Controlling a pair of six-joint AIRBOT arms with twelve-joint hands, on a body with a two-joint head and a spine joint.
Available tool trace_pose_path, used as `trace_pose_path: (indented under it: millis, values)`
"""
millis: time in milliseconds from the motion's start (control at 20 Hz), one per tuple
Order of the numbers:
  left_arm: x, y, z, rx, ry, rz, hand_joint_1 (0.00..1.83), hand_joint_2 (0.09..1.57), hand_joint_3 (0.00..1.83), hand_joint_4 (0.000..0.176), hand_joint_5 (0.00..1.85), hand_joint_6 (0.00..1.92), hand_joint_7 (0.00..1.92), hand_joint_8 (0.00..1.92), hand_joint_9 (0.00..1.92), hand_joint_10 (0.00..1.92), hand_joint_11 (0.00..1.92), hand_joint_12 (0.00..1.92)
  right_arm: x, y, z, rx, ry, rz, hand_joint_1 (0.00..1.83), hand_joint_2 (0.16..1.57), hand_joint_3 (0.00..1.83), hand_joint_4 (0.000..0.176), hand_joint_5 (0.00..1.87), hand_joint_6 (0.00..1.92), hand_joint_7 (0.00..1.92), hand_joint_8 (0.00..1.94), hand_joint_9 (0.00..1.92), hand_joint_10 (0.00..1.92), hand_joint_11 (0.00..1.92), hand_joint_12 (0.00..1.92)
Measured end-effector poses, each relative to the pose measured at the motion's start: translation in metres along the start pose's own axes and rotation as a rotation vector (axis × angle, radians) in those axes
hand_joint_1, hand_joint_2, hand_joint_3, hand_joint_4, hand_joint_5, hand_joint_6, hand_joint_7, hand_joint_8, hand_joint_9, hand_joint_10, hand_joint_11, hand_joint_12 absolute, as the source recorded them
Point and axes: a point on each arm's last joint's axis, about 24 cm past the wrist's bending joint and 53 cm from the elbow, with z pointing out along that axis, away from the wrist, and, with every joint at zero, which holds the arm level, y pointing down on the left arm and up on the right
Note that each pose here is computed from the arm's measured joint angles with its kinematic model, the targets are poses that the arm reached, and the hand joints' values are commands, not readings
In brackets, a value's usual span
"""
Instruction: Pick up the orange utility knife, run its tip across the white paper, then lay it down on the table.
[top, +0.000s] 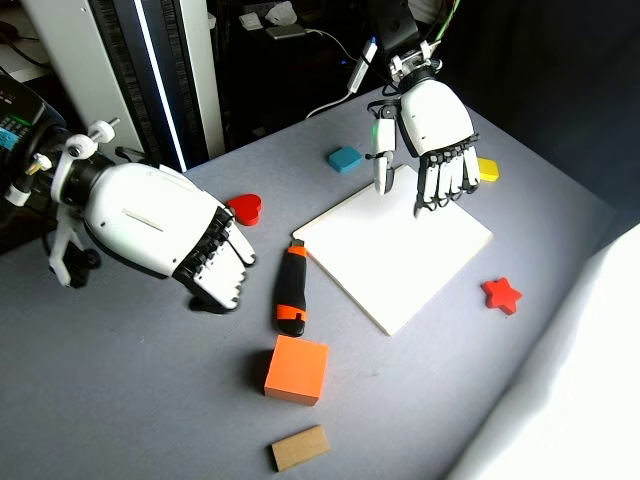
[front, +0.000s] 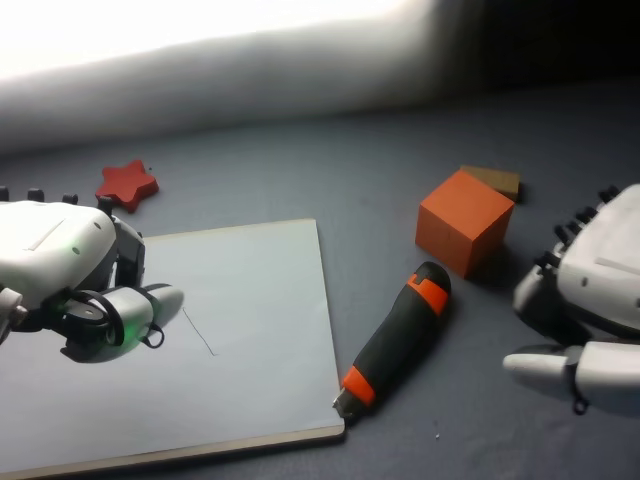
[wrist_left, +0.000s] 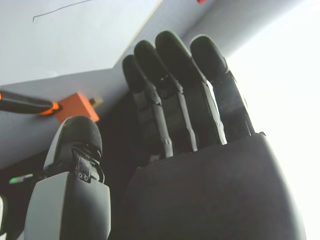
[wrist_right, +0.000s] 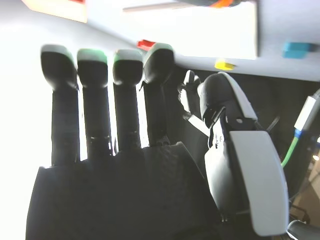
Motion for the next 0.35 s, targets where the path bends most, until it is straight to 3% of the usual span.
trace_pose_path:
  millis: [50, 100, 150, 350]
  values:
    - [-0.001, 0.000, 0.000, 0.002, -0.002, -0.001, 0.21, 1.44, 0.01, 0.000, 0.71, 1.48, 0.87, 1.57, 0.79, 1.76, 0.60, 1.92, 0.001, -0.003, -0.005, 0.011, 0.009, 0.008, 0.08, 1.45, 0.01, 0.015, 1.19, 1.89, 1.39, 1.94, 1.48, 1.92, 1.50, 1.92]
    - [-0.001, 0.000, 0.000, 0.001, -0.001, -0.001, 0.21, 1.44, 0.01, 0.000, 0.75, 1.52, 0.89, 1.58, 0.81, 1.76, 0.62, 1.92, 0.002, -0.009, -0.009, 0.028, 0.013, 0.004, 0.08, 1.47, 0.01, 0.144, 1.21, 1.89, 1.39, 1.94, 1.49, 1.92, 1.52, 1.92]
    - [-0.001, 0.000, 0.000, 0.001, -0.001, -0.004, 0.21, 1.44, 0.00, 0.000, 0.75, 1.55, 0.90, 1.58, 0.82, 1.77, 0.63, 1.92, 0.002, -0.014, -0.011, 0.040, 0.016, 0.000, 0.08, 1.48, 0.01, 0.170, 1.21, 1.90, 1.38, 1.94, 1.48, 1.92, 1.51, 1.92]
    - [-0.004, 0.002, 0.001, -0.002, -0.009, -0.001, 0.20, 1.45, 0.00, 0.000, 0.67, 1.60, 0.85, 1.60, 0.76, 1.78, 0.59, 1.92, -0.007, -0.021, -0.017, 0.049, -0.010, -0.060, 0.05, 1.49, 0.01, 0.176, 1.20, 1.92, 1.37, 1.94, 1.46, 1.92, 1.49, 1.92]
